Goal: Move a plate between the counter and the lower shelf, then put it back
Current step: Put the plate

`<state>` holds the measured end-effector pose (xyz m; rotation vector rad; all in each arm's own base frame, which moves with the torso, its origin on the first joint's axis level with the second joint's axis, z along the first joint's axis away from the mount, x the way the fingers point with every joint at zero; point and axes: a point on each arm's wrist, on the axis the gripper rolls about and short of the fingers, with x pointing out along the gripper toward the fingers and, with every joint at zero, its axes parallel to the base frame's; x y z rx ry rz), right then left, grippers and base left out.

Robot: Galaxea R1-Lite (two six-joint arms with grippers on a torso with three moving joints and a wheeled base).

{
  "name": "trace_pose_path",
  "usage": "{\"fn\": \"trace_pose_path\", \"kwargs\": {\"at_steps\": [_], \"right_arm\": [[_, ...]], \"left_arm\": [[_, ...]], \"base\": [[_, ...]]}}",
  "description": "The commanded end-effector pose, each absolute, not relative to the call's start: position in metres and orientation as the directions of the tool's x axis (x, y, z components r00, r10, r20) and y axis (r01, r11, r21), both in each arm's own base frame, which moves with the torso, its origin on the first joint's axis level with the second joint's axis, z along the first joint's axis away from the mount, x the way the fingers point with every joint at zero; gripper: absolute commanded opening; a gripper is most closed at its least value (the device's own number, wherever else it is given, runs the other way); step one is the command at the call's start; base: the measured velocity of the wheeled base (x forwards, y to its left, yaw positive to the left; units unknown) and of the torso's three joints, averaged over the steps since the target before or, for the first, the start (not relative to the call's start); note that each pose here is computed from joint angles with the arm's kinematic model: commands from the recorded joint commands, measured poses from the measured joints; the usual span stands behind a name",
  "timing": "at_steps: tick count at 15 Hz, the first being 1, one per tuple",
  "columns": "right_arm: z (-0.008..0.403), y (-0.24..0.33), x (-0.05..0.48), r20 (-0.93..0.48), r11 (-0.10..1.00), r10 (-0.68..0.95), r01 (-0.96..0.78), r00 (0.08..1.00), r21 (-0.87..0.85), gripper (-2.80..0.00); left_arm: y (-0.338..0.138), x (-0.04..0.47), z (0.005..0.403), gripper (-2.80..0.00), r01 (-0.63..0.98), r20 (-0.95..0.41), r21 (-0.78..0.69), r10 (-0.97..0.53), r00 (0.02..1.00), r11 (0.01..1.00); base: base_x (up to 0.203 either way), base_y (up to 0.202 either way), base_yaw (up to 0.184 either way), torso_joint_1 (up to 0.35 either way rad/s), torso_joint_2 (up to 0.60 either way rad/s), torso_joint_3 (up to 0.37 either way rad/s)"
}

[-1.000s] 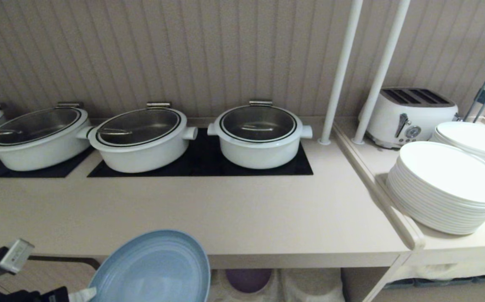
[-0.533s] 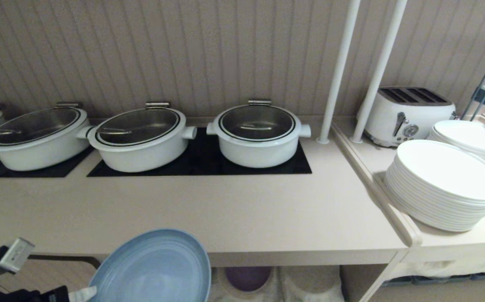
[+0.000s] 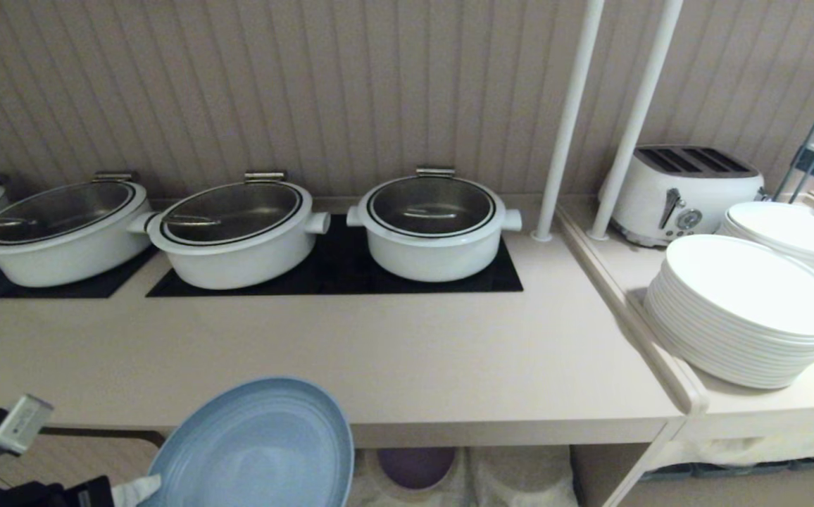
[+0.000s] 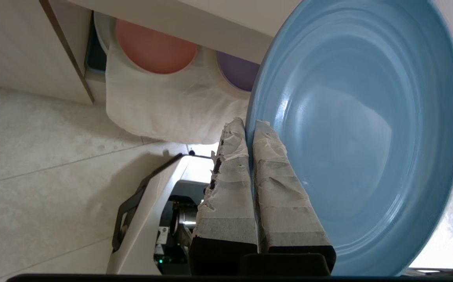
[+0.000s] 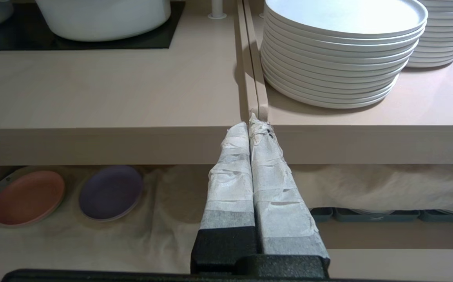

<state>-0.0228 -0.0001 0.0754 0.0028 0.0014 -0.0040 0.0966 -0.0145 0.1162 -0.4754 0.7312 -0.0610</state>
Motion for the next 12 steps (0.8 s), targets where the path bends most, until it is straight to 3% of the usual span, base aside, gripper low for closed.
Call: {"fn": "trace_pose_path", "kwargs": {"at_steps": [1, 12], "right_arm": [[0.075, 0.0, -0.023, -0.002, 1.0, -0.003, 0.003, 1.0, 0.002, -2.8], [0.075, 0.0, -0.023, -0.002, 1.0, -0.003, 0.003, 1.0, 0.003, -2.8]], "left_arm": [[-0.015, 0.098, 0.118, -2.8, -0.105, -0.622, -0.443, -0.221, 0.751, 0.89], [-0.026, 0.156, 0.127, -2.8, -0.104, -0.688, -0.436, -0.257, 0.678, 0.894]], "base": [[0.0, 0.0, 0.0, 0.0, 0.0, 0.0], [0.0, 0.0, 0.0, 0.0, 0.0, 0.0]]}}
